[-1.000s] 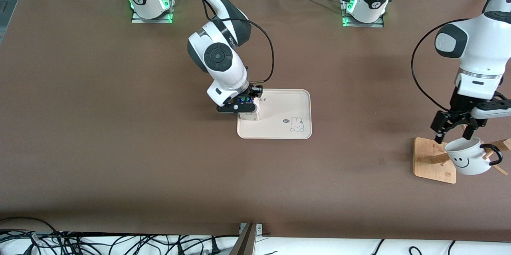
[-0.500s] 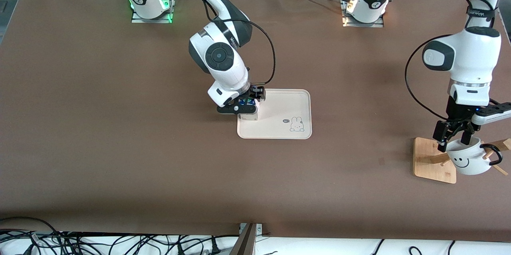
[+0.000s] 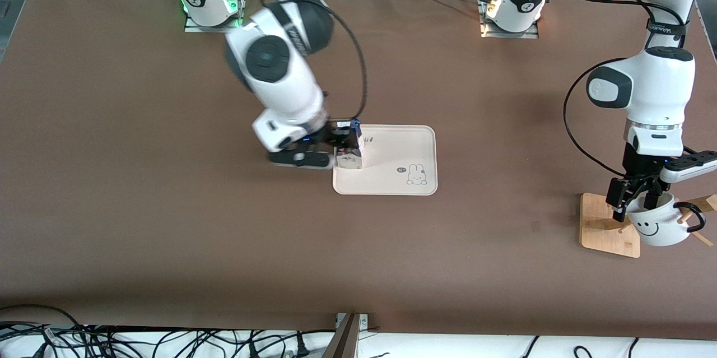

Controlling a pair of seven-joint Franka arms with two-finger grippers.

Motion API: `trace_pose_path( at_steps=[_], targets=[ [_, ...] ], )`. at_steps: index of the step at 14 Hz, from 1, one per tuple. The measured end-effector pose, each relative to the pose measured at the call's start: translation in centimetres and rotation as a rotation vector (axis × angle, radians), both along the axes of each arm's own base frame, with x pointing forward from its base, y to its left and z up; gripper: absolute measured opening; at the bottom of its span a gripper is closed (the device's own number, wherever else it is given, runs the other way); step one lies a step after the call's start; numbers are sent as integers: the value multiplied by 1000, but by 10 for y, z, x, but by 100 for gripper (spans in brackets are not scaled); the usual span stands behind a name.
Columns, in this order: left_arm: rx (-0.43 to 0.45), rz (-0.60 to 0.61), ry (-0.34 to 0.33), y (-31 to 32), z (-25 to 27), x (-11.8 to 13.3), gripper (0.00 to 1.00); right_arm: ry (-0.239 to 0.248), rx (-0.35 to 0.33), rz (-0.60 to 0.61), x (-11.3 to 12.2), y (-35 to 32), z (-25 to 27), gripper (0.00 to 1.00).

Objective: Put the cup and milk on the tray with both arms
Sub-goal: 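Release the carton on the tray and withdraw the right gripper, then grasp the white mug by its handle and lift it off the stand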

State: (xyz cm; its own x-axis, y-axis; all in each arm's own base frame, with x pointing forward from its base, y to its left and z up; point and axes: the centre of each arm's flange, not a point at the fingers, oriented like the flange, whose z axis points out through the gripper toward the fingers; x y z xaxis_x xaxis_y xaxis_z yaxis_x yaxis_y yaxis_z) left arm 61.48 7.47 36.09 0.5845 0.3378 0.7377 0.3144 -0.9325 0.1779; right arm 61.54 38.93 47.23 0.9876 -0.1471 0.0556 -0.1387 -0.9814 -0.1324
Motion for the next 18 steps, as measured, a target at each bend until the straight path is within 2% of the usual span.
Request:
trace_pose_path(
  at_steps=[3,6,8,11,14,16,17,18],
  targets=[
    [3,2,-17,2,6,7,100,47,-42,28,19,-88,39,100],
    [9,14,-25,10,8,10,100,88,-59,79,23,-166,62,100],
    [15,24,-44,17,17,14,100,108,-57,124,12,-226,76,100],
    [19,31,-61,21,25,17,100,117,-60,157,-21,-297,94,100],
    [19,28,-65,19,27,18,100,113,-106,162,-52,-324,105,100],
    [19,27,-65,18,27,18,100,104,-120,167,-57,-325,109,100],
    [19,25,-66,17,27,19,93,103,-121,167,-57,-325,109,100],
    [19,24,-65,16,27,19,81,100,-122,167,-56,-325,108,100]
  ],
)
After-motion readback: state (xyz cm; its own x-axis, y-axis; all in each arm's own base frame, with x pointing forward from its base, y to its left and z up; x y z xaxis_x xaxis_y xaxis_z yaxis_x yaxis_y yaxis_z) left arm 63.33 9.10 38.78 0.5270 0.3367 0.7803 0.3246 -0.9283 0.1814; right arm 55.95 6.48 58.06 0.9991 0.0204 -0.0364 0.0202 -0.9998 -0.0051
